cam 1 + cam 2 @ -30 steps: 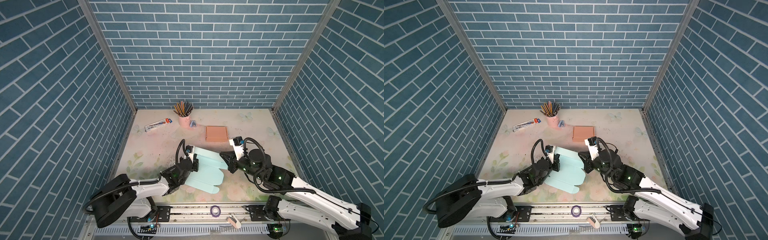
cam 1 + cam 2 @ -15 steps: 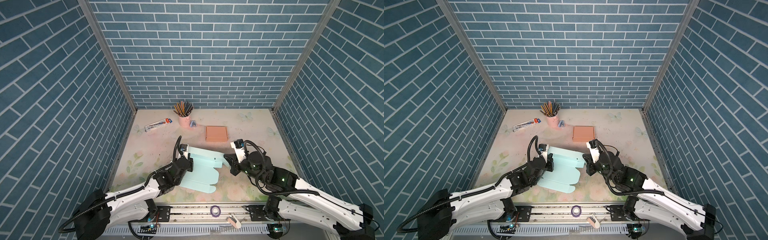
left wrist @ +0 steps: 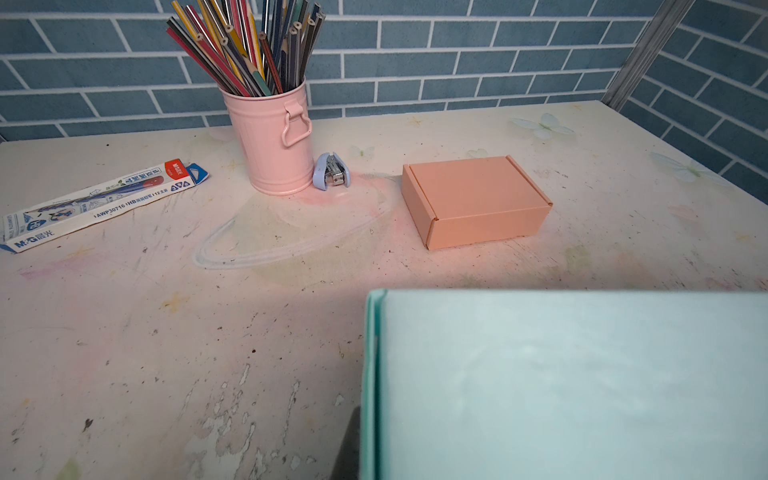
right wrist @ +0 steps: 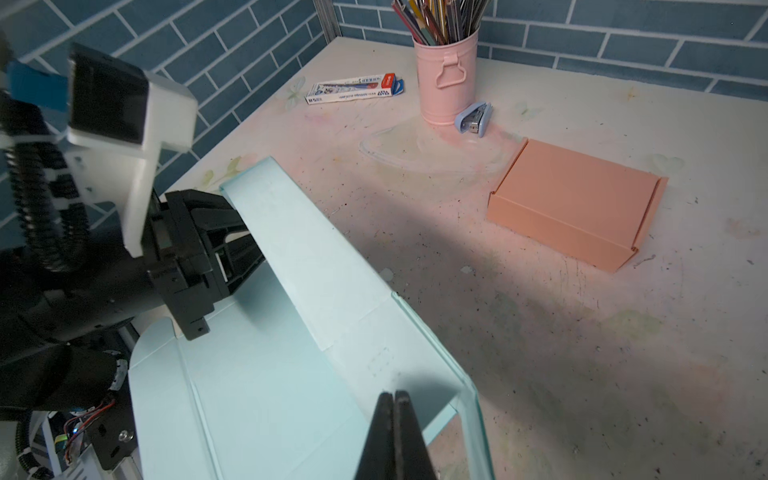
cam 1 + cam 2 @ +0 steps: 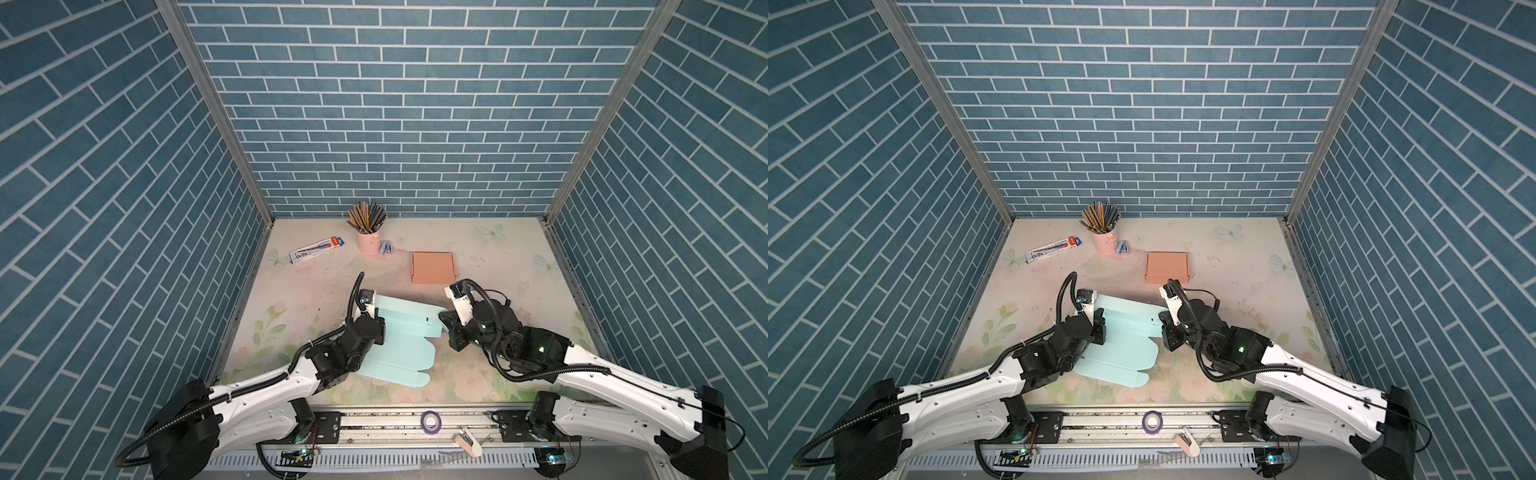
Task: Fold the paper box
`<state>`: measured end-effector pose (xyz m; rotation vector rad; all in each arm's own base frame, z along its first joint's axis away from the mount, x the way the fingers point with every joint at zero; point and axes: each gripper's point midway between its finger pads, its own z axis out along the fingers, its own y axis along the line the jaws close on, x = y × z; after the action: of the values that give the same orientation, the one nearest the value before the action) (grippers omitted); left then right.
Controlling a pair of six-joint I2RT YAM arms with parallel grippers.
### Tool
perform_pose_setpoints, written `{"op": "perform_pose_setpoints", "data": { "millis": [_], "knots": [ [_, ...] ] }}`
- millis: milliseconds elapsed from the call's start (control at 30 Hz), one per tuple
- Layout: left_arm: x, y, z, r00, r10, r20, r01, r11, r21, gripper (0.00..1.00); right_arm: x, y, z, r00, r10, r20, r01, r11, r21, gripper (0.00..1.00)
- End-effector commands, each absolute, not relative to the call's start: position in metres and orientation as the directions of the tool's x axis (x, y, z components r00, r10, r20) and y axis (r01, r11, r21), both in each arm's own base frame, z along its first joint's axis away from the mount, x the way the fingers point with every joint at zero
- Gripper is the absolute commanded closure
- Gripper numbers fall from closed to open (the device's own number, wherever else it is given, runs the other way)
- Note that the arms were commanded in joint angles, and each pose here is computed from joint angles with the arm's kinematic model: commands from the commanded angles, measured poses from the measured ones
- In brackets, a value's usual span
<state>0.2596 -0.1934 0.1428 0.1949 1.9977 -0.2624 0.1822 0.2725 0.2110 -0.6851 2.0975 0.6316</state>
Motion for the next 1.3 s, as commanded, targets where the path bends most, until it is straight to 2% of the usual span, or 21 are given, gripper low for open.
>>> {"op": "perform_pose_setpoints", "data": {
  "millis": [0, 367, 700, 767, 900, 1033, 1200, 1267],
  "knots": [
    [0.262, -0.188, 0.156, -0.403, -0.041, -0.914, 0.218, 0.966, -0.14, 0.95, 0.184, 0.276, 0.22, -0.511, -0.218, -0.832, -0.652, 0.728, 0.21, 0.98],
    [0.257, -0.203, 0.173, -0.385, -0.049, -0.922, 0.31, 0.934, -0.179, 0.95, 0.188, 0.279, 0.213, -0.503, -0.216, -0.837, -0.646, 0.737, 0.198, 0.97],
    [0.252, -0.214, 0.179, -0.395, -0.077, -0.915, 0.362, 0.903, -0.233, 0.95, 0.186, 0.305, 0.235, -0.449, -0.201, -0.871, -0.722, 0.655, 0.221, 0.95],
    [0.251, -0.21, 0.184, -0.396, -0.098, -0.913, 0.351, 0.903, -0.249, 0.95, 0.179, 0.304, 0.245, -0.428, -0.163, -0.889, -0.745, 0.62, 0.245, 0.91],
    [0.25, -0.195, 0.193, -0.405, -0.138, -0.904, 0.303, 0.912, -0.275, 0.94, 0.158, 0.292, 0.279, -0.352, -0.031, -0.936, -0.807, 0.516, 0.286, 0.73],
    [0.249, -0.187, 0.202, -0.415, -0.191, -0.889, 0.296, 0.896, -0.331, 0.94, 0.141, 0.271, 0.307, -0.269, 0.077, -0.96, -0.847, 0.455, 0.274, 0.6],
    [0.247, -0.185, 0.213, -0.432, -0.282, -0.857, 0.307, 0.847, -0.434, 0.94, 0.128, 0.245, 0.328, -0.201, 0.237, -0.95, -0.867, 0.408, 0.285, 0.5],
    [0.246, -0.183, 0.219, -0.433, -0.316, -0.844, 0.314, 0.825, -0.47, 0.93, 0.125, 0.24, 0.329, -0.195, 0.268, -0.944, -0.87, 0.398, 0.293, 0.49]
  ]
}}
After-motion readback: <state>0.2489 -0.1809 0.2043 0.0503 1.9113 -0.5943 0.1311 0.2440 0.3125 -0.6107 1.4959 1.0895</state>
